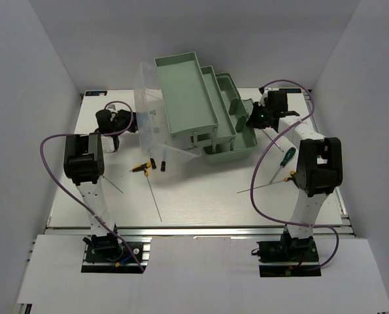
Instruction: Sort the tools into containers
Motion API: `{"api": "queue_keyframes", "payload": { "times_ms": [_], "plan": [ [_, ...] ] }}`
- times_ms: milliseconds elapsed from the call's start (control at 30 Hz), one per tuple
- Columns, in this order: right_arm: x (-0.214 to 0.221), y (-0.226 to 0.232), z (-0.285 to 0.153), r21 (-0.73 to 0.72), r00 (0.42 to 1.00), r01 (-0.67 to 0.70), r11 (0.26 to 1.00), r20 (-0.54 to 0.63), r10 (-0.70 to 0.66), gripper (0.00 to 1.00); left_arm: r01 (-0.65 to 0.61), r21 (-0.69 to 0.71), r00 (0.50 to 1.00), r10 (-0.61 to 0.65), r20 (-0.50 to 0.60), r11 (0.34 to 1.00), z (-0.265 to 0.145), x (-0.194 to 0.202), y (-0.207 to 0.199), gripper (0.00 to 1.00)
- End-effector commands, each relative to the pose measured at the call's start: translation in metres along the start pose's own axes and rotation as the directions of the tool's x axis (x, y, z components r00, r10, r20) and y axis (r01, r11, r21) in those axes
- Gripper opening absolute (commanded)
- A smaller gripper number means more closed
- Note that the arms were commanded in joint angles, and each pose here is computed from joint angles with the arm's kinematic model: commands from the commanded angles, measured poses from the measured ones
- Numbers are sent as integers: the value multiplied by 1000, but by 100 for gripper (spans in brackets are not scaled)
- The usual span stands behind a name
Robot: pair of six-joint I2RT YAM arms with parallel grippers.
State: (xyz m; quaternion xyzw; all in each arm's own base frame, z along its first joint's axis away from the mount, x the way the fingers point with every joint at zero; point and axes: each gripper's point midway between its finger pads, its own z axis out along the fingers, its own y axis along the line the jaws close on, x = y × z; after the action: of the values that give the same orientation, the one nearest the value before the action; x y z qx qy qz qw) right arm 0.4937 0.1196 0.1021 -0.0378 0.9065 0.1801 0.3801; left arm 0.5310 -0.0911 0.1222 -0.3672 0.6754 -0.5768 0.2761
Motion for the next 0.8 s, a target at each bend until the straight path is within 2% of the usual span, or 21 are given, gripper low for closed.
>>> {"api": "queue_keyframes", "payload": {
  "times_ms": [0,133,233,467,767],
  "plan": [
    [2,-22,-8,82,996,-91,992,-4,92,0,36,81,993,-44,108,996,8,-34,-37,28],
    [8,-20,-9,78,989,-147,986,-10,148,0,58,68,990,-66,123,996,17,-43,-31,42],
    [13,-20,-10,72,980,-198,978,-15,199,0,66,68,989,-74,127,996,18,-47,-32,48],
    [15,-28,-15,82,965,-261,962,3,262,0,81,62,987,-89,137,995,22,-60,-31,52],
    [28,-38,-19,101,954,-296,950,-7,298,0,74,68,989,-82,120,995,16,-63,-34,52]
  ]
}}
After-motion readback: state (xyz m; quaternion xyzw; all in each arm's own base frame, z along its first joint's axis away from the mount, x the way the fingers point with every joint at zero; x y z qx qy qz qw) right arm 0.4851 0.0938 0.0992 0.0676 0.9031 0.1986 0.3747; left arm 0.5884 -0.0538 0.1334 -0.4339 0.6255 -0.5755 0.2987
